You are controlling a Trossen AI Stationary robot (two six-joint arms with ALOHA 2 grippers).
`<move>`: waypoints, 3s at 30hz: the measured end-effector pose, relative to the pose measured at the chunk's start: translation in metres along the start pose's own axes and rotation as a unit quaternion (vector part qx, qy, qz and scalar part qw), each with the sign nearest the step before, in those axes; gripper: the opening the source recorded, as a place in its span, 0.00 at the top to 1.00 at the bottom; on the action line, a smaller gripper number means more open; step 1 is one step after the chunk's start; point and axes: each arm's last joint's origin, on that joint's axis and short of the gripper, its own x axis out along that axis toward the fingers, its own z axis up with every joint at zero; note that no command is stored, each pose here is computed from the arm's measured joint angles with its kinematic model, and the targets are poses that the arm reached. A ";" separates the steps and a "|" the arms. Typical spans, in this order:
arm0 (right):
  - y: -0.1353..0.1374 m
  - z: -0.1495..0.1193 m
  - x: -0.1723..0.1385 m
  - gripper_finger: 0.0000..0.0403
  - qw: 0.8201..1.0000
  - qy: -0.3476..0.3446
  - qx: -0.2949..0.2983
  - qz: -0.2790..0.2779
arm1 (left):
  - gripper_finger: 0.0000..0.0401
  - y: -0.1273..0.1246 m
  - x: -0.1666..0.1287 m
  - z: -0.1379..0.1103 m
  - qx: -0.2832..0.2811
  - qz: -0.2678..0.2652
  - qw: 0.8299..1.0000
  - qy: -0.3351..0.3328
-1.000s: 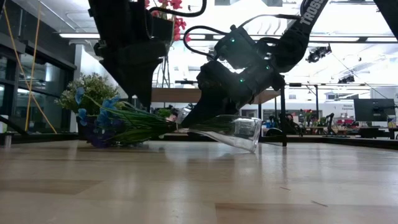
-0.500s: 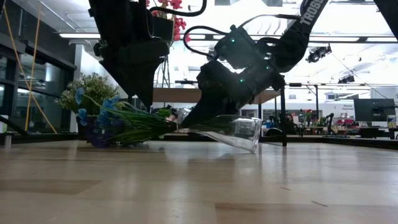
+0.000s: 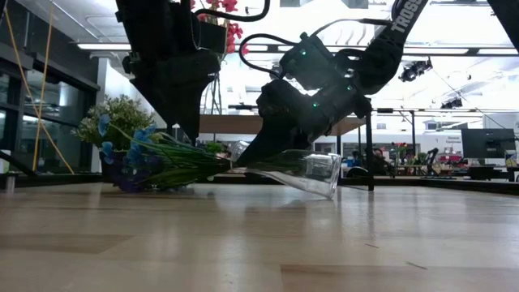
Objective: Pick and place flowers into a vace then onto a shelf
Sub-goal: Put the right transparent vase on the shelf
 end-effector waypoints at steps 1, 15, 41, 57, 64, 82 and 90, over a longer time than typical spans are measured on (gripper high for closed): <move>0.000 0.000 0.000 0.58 1.000 0.000 0.000 0.000 | 0.00 0.000 0.000 0.000 0.000 0.000 1.000 0.000; 0.000 0.000 0.000 0.58 1.000 0.000 0.000 0.000 | 0.00 0.000 0.000 -0.001 -0.012 -0.007 1.000 0.012; 0.000 0.000 0.000 0.58 1.000 0.000 0.000 0.000 | 0.00 0.008 0.010 0.008 -0.057 -0.011 0.997 0.053; 0.000 0.000 0.000 0.58 1.000 0.002 -0.001 0.003 | 0.00 0.007 0.010 0.009 0.004 -0.022 0.998 0.051; 0.000 0.000 0.000 0.58 1.000 0.002 -0.006 0.004 | 0.00 0.007 0.010 0.009 0.069 -0.025 0.996 0.049; -0.001 -0.005 0.000 0.58 1.000 0.031 0.000 0.003 | 0.00 -0.013 -0.013 0.031 0.159 -0.121 0.979 -0.033; -0.001 -0.005 -0.001 0.58 1.000 0.029 -0.008 -0.002 | 0.00 -0.012 -0.013 0.031 0.227 -0.104 0.967 -0.048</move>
